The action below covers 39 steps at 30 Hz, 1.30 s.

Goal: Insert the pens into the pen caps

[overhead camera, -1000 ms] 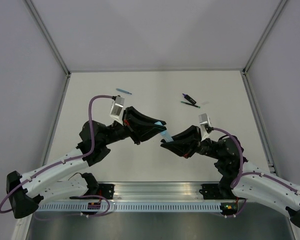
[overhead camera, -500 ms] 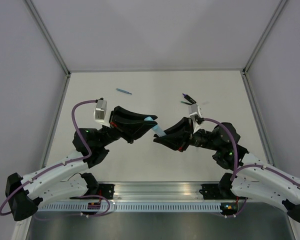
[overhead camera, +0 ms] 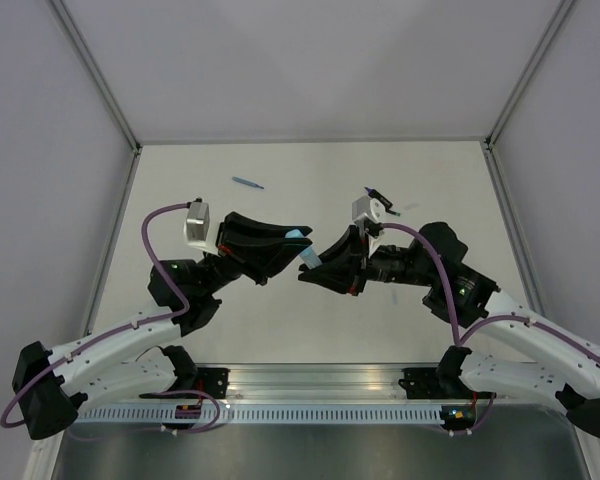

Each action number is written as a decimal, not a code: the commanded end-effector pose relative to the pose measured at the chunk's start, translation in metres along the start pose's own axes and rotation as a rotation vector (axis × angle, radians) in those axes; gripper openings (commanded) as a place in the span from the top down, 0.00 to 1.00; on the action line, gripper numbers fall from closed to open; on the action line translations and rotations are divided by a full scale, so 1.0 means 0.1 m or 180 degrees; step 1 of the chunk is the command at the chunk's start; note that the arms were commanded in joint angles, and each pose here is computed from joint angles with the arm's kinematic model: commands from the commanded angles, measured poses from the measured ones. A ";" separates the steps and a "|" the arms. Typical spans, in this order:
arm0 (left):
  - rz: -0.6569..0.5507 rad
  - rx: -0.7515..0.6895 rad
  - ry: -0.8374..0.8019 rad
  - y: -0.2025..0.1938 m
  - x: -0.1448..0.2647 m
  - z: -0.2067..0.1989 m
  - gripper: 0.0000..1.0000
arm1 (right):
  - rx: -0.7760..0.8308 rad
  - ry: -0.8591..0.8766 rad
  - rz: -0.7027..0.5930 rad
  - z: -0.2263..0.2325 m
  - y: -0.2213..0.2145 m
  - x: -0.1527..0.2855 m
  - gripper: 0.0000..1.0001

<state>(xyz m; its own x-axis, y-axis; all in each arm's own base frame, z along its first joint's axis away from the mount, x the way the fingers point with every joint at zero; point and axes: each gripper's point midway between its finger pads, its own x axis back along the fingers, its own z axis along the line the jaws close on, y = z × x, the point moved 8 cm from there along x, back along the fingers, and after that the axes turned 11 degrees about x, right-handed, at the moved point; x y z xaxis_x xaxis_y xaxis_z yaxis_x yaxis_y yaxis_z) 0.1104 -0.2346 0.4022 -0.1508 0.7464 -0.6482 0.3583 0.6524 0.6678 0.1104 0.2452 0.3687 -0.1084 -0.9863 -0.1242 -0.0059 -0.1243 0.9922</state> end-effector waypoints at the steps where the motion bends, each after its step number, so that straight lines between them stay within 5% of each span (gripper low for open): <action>1: 0.1517 0.0929 0.0309 -0.94 0.46 0.26 0.98 | 0.0774 -0.0442 -0.1093 -0.12 1.06 0.02 1.00; 15: 0.1550 0.0943 0.0317 -0.98 0.58 0.24 0.98 | 0.0960 -0.0619 -0.1047 -0.14 1.28 0.11 1.00; 20: 0.1447 0.0802 0.0366 -0.80 0.41 0.19 0.98 | 0.0817 -0.0567 -0.0665 -0.23 0.82 0.01 1.00; 25: 0.1138 0.0451 0.0976 -0.35 0.14 0.17 0.98 | 0.0454 -0.0574 -0.0034 -0.34 0.06 -0.09 1.00; 32: 0.1429 0.0301 0.1762 -0.25 0.03 0.40 0.98 | 0.0334 -0.0828 -0.0005 -0.33 -0.22 0.09 0.47; 35: 0.1602 0.0343 0.2217 -0.33 0.17 0.68 0.98 | 0.0200 -0.1025 -0.0062 -0.29 -0.19 0.22 0.32; 39: 0.1657 0.0641 0.2658 -0.38 0.48 1.12 0.98 | 0.0087 -0.1730 -0.0135 -0.32 -0.20 0.54 0.30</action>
<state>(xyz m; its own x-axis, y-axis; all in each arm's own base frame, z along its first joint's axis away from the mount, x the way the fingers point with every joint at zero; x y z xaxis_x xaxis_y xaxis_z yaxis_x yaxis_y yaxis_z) 0.1720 -0.2547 0.3377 -0.4551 0.8871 0.0767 0.6184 0.2530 0.7440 0.1367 0.2142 0.3267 -0.4748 -0.8784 -0.0535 -0.0134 -0.0536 0.9985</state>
